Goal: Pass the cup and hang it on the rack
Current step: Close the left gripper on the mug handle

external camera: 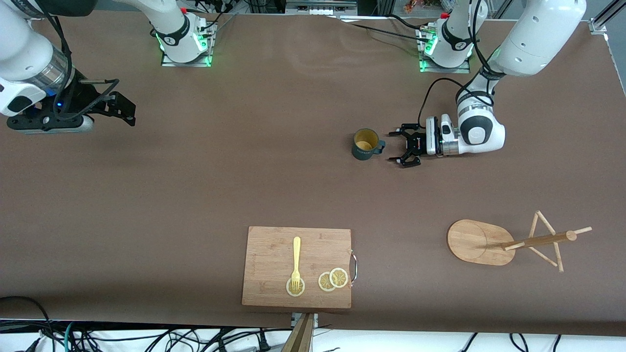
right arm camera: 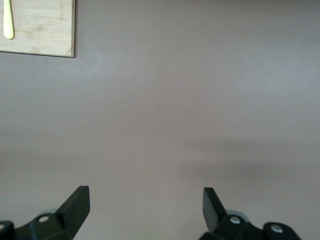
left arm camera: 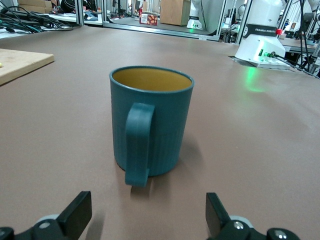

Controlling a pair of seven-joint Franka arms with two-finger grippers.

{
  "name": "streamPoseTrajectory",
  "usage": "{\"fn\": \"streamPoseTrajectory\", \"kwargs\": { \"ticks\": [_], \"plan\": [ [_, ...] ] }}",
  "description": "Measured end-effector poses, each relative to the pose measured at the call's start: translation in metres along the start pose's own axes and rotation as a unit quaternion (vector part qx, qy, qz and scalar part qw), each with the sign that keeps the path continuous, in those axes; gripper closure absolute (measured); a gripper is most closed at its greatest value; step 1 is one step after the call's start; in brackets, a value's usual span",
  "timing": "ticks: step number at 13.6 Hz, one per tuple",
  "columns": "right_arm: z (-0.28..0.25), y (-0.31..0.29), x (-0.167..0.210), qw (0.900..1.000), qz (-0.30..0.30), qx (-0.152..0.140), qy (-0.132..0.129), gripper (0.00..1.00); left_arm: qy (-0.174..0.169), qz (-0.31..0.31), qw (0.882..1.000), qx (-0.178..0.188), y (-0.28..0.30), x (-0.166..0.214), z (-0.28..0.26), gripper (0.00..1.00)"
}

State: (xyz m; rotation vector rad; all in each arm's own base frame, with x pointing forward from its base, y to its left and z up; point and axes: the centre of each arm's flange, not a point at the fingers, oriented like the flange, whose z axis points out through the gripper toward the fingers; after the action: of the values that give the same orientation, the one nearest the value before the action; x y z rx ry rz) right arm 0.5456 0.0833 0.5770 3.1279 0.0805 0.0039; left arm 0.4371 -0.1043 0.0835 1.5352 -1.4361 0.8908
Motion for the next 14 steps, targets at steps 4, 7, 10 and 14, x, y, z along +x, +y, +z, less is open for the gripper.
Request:
{"fn": "streamPoseTrajectory", "kwargs": {
  "ticks": [4,7,10,14],
  "plan": [
    [0.000,0.000,0.000,1.000,0.000,0.000,0.000,0.00,0.011,-0.003,1.000,0.001,-0.002,0.004,0.014,0.00],
    [0.000,0.000,0.000,1.000,0.000,0.000,0.000,0.00,0.016,-0.003,1.000,-0.003,0.000,0.008,0.029,0.01],
    [0.000,0.000,0.000,1.000,0.000,0.000,0.000,0.00,0.021,-0.001,1.000,-0.005,0.000,0.011,0.033,0.29],
    [0.000,0.000,0.000,1.000,0.000,0.000,0.000,0.00,0.022,0.001,1.000,-0.002,-0.004,0.013,0.032,0.74]
  ]
}}
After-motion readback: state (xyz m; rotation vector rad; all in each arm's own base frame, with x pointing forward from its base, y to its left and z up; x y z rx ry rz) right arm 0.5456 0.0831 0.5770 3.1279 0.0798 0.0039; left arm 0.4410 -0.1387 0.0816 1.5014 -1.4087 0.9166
